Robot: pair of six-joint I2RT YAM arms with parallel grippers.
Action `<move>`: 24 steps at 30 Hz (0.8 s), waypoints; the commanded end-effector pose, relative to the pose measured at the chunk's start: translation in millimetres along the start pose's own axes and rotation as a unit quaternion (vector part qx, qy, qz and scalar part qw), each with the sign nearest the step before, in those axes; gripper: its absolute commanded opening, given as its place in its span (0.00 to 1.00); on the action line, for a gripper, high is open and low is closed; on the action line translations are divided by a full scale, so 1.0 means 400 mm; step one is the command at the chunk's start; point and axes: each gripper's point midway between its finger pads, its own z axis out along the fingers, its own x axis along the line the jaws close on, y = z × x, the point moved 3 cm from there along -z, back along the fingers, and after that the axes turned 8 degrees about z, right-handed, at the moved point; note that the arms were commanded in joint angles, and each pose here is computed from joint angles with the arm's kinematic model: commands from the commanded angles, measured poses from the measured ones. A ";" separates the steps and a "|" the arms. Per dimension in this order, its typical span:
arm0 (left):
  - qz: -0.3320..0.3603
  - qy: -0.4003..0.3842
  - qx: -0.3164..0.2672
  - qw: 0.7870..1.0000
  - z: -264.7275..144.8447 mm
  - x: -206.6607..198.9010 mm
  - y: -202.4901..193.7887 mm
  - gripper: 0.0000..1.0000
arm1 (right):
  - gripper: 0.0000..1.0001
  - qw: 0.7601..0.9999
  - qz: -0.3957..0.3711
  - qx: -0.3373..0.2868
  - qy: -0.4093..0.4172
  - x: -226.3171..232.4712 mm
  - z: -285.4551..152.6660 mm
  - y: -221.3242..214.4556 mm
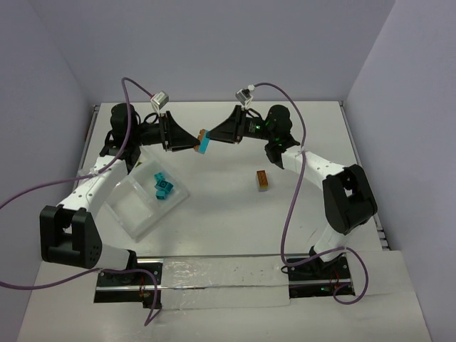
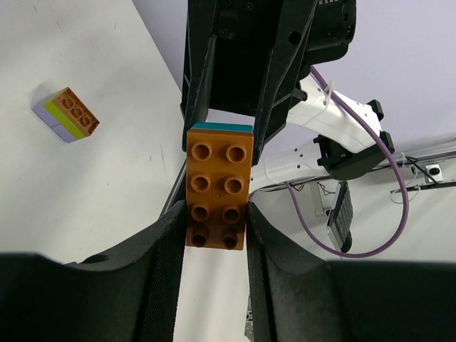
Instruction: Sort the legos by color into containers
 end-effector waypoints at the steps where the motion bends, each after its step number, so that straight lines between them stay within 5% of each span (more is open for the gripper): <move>1: 0.047 -0.025 -0.003 0.999 0.005 -0.043 0.025 0.22 | 0.00 0.998 -0.047 0.005 0.037 0.064 0.011 0.015; 5: 0.045 -0.018 -0.003 0.999 0.005 -0.042 0.027 0.00 | 0.00 0.998 -0.043 0.005 0.036 0.059 0.012 0.013; 24: 0.044 0.025 -0.110 0.993 -0.076 -0.033 0.081 0.00 | 0.00 0.999 0.017 -0.034 -0.015 -0.026 -0.025 0.015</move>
